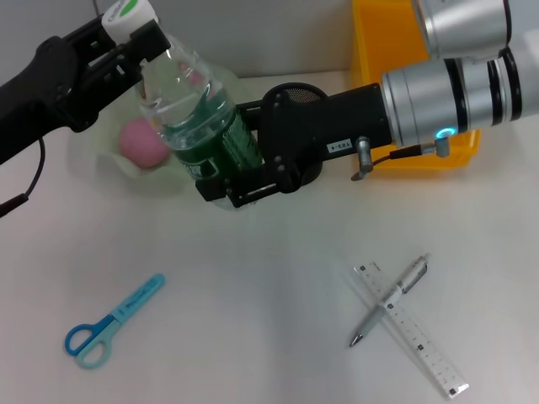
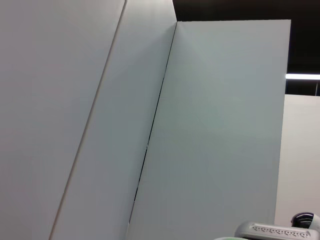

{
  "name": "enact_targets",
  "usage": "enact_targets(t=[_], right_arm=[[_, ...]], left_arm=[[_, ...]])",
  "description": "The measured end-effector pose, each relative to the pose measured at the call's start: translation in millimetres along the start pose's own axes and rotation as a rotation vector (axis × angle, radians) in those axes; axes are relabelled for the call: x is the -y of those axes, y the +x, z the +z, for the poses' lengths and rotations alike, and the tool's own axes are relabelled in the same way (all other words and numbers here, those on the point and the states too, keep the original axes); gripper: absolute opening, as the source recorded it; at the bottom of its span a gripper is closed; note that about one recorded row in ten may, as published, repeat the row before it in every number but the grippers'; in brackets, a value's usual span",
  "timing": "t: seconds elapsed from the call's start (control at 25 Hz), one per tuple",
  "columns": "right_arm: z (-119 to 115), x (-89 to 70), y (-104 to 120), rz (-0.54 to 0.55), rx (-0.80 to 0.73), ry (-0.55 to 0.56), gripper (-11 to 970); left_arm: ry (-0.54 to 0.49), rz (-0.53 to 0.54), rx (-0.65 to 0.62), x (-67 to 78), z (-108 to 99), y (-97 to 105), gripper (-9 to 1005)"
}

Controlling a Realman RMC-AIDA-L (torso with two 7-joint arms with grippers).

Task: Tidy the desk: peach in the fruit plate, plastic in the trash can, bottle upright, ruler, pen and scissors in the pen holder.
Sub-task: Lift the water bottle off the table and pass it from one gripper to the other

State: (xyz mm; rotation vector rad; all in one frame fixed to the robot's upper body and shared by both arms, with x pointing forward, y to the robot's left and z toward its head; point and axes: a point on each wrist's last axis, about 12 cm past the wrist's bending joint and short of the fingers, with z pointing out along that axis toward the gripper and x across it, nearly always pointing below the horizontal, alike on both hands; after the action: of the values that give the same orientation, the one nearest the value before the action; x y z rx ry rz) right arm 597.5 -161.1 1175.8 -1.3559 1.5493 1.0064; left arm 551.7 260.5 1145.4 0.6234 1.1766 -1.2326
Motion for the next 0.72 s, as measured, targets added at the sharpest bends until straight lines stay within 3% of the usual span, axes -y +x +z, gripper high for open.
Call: enact_targets(t=[0.72], right_arm=[[1.0,1.7,11.8,0.044,-0.020,0.014,775]], left_arm=[[-0.014,0.009,0.028,-1.8,-0.2,-3.6,441]])
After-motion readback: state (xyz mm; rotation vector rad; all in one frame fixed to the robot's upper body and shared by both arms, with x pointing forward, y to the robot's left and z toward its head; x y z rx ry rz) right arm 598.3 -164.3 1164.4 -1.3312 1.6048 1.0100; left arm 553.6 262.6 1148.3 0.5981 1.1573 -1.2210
